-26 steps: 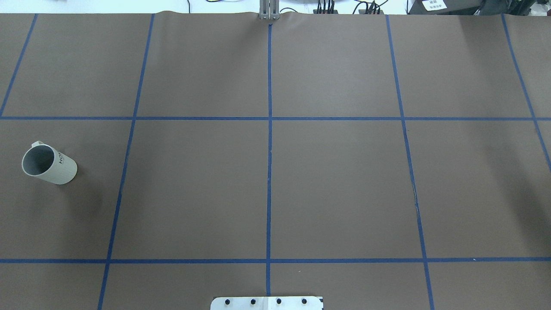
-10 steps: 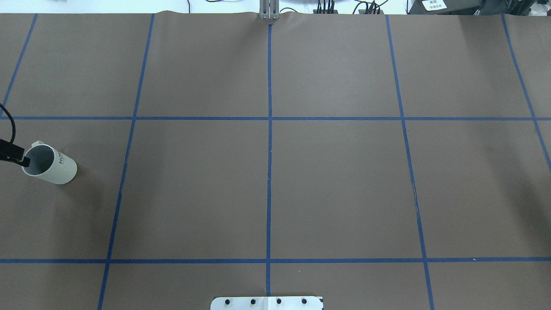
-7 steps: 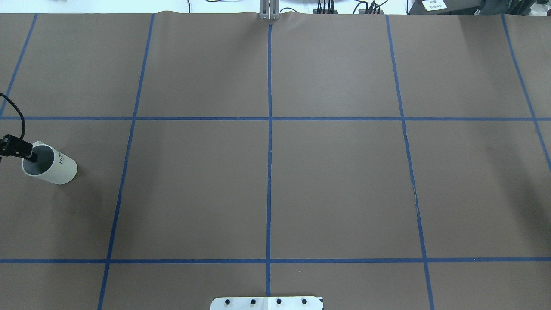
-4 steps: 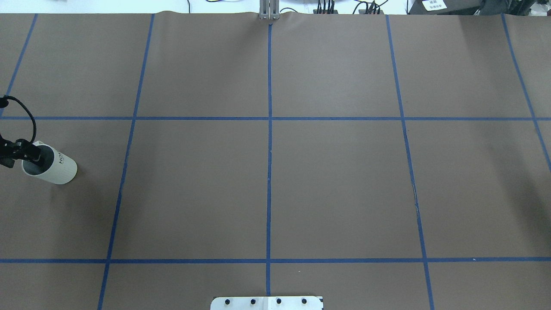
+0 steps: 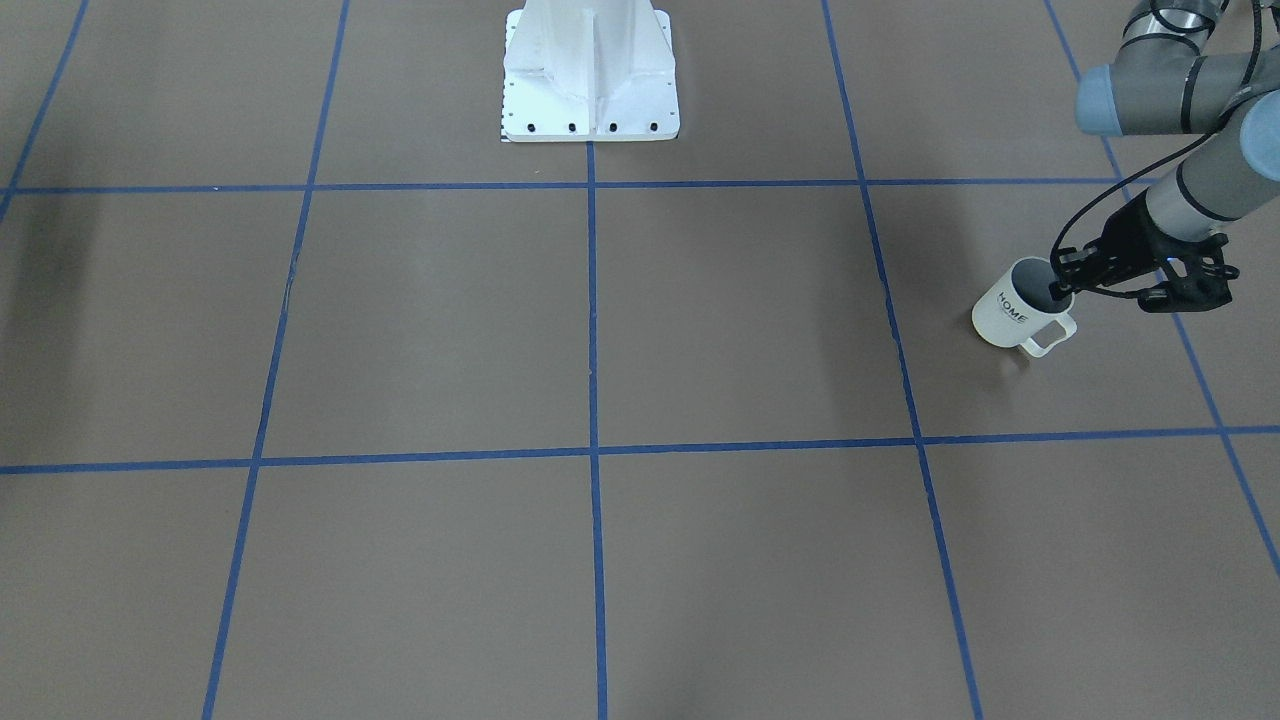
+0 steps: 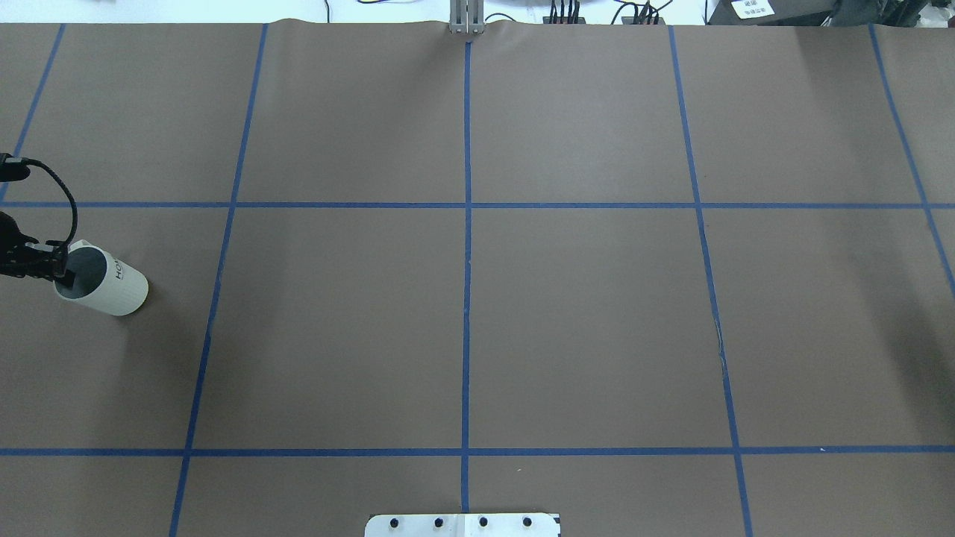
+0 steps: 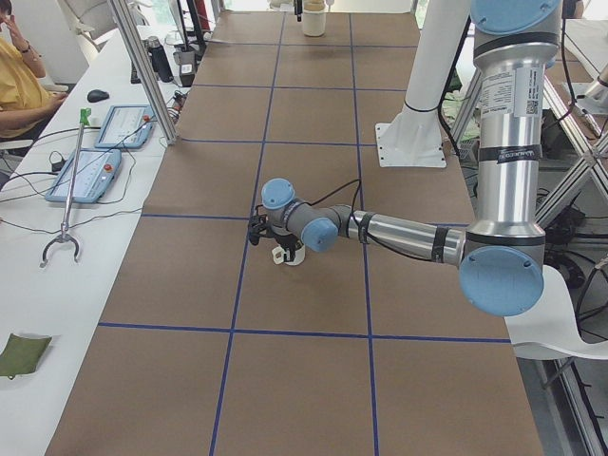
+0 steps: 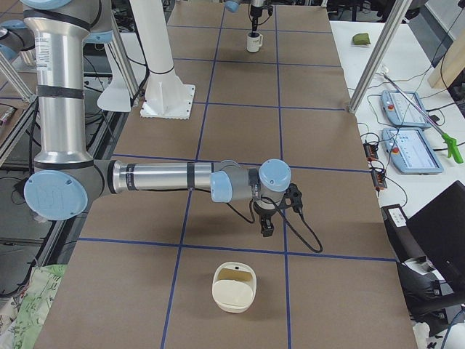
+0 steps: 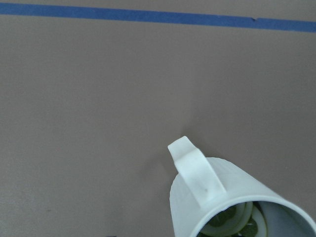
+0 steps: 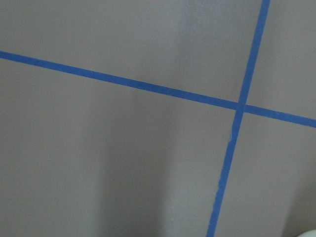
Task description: Left arm hands cup to right arm to dump lemon
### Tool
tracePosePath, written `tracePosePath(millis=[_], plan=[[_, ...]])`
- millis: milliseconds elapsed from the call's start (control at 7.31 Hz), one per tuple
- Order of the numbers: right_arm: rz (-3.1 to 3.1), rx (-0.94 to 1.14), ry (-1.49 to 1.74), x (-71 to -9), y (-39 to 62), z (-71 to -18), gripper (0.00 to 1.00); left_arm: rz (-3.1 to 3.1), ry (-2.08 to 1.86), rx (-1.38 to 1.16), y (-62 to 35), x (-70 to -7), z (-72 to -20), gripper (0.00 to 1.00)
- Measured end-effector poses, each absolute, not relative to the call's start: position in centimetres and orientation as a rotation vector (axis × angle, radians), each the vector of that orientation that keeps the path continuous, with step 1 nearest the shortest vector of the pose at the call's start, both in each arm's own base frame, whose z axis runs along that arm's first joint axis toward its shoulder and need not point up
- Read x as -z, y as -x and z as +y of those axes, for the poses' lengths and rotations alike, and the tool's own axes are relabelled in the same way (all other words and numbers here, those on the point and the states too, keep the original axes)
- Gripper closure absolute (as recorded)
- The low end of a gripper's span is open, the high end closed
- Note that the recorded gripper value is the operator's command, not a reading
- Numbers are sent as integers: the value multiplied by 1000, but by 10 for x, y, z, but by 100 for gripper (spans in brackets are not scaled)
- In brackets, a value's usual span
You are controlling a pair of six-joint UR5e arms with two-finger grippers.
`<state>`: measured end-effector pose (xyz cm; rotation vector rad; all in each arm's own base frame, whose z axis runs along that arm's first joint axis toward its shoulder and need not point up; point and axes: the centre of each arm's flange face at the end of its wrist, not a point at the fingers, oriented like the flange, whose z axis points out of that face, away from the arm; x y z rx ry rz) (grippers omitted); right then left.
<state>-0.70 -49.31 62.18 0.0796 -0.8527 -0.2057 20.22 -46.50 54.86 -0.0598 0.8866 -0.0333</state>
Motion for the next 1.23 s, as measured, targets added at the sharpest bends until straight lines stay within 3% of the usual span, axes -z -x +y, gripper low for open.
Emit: tracePosePath(millis=[684, 1232], plan=[[-953, 177, -290, -537, 149, -506, 1, 979, 201, 252, -277, -375, -533, 100], [-1094, 108, -487, -375, 331, -495, 1, 896, 302, 319, -386, -212, -559, 100]])
